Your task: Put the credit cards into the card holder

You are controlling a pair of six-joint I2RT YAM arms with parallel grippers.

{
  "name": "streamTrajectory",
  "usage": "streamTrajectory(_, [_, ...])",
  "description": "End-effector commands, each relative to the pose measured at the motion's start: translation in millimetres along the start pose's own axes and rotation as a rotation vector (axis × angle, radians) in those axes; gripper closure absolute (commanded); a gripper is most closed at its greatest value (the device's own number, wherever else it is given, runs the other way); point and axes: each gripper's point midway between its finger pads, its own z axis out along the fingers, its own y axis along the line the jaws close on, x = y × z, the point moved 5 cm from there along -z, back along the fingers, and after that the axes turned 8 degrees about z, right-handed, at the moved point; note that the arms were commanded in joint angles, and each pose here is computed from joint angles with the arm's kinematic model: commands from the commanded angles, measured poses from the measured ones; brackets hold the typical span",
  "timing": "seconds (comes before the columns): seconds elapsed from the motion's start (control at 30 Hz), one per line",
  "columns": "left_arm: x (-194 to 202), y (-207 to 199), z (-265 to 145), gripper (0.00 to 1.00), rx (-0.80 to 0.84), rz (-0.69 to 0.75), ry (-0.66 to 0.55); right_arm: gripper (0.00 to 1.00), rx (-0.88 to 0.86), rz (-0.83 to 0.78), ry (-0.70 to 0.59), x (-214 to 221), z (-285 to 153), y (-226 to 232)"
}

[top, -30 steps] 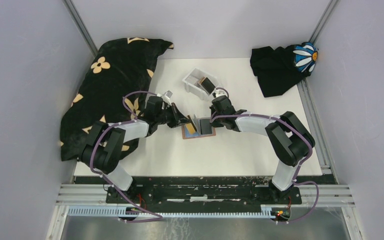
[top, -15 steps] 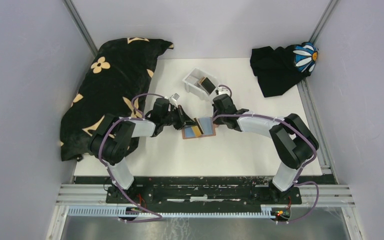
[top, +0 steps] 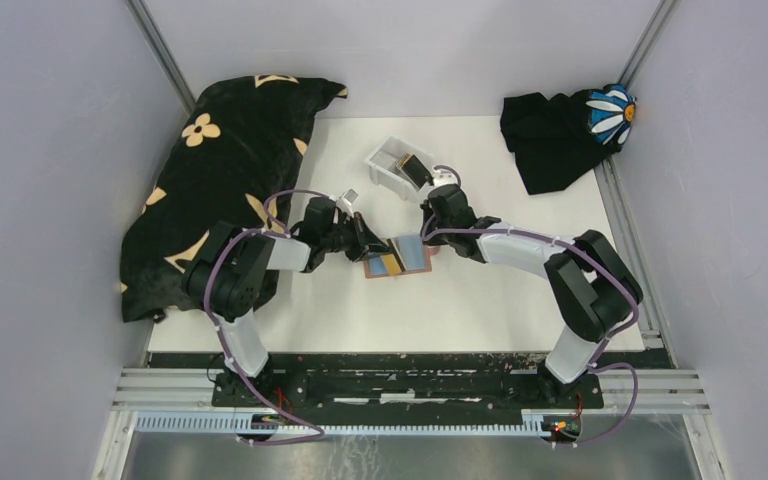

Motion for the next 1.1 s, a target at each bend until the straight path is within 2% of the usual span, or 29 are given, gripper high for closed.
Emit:
streamTrajectory(0.0, [-10,-2,-3,0.97,0.074,0.059,-0.011,0.89,-0.097,-0.003,-0.027,-14,6,19])
streamTrajectory(0.5, [-7,18,-5,0.97,0.057,0.024,0.002,0.89,-0.106,-0.001,0.017,-2,18,19])
streamTrajectory(1.07, [-7,18,4,0.97,0.141,-0.024,-0.022,0.89,-0.091,-0.006,0.038,5,23,15])
